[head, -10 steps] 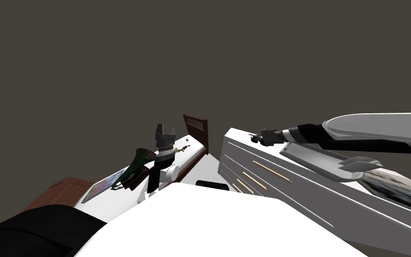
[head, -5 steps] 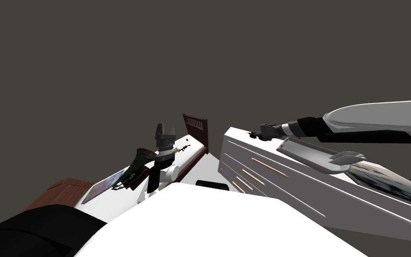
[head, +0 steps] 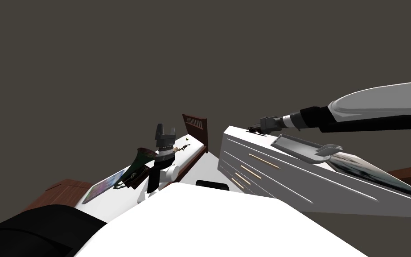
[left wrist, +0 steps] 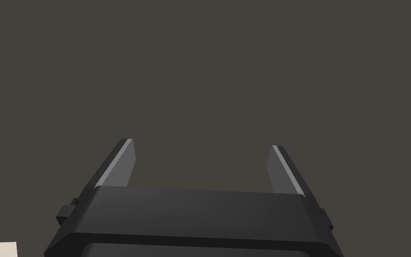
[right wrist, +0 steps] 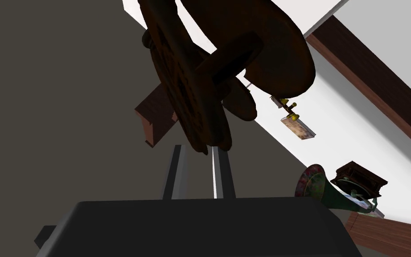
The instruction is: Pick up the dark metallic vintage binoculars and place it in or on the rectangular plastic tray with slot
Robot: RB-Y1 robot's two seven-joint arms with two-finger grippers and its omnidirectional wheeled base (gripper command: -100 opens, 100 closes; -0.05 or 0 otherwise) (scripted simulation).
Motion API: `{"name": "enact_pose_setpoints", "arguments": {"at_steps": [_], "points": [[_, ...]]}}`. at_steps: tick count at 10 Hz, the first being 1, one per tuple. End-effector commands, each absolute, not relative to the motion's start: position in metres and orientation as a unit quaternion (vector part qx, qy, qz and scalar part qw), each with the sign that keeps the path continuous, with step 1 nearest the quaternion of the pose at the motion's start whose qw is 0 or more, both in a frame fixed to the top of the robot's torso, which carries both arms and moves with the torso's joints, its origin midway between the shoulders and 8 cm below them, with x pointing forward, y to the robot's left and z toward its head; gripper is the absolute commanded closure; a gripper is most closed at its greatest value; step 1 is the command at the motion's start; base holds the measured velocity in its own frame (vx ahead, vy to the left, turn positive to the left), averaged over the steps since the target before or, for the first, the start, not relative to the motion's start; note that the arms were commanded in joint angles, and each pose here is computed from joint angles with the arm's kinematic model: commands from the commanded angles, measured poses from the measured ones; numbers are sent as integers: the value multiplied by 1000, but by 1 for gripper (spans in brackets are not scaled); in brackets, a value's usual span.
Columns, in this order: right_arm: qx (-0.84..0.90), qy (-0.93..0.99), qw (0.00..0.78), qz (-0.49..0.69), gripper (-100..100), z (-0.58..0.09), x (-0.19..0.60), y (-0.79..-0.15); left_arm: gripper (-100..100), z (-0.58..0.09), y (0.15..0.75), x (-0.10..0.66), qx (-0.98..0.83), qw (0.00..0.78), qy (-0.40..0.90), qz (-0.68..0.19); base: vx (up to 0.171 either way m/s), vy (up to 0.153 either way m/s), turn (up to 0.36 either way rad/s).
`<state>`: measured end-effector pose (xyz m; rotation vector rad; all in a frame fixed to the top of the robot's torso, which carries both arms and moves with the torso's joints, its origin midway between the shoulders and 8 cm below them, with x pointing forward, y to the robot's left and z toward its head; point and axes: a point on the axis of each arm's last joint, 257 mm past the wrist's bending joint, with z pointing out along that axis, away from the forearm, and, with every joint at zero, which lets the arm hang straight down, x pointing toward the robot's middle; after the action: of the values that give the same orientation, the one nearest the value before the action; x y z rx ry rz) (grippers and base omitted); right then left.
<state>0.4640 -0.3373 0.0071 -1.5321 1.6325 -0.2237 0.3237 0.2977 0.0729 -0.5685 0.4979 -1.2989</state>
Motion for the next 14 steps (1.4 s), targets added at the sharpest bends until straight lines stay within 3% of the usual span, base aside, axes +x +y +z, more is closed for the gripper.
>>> {"name": "enact_pose_setpoints", "arguments": {"at_steps": [1, 5, 10, 14], "points": [[-612, 655, 434, -90, 100, 13, 464, -334, 0, 73, 298, 324, -258, 731, 226, -590, -38, -1, -9], [-605, 655, 444, -88, 100, 39, 468, -324, 0, 73, 298, 324, -258, 731, 226, -590, -36, -14, -26], [-605, 656, 444, -81, 100, 66, 467, -308, 0, 73, 298, 324, -258, 731, 226, -590, -49, -80, -43], [-629, 656, 411, -68, 100, 63, 454, -298, 0, 73, 298, 324, -258, 731, 226, -590, -27, -207, -30]]}}
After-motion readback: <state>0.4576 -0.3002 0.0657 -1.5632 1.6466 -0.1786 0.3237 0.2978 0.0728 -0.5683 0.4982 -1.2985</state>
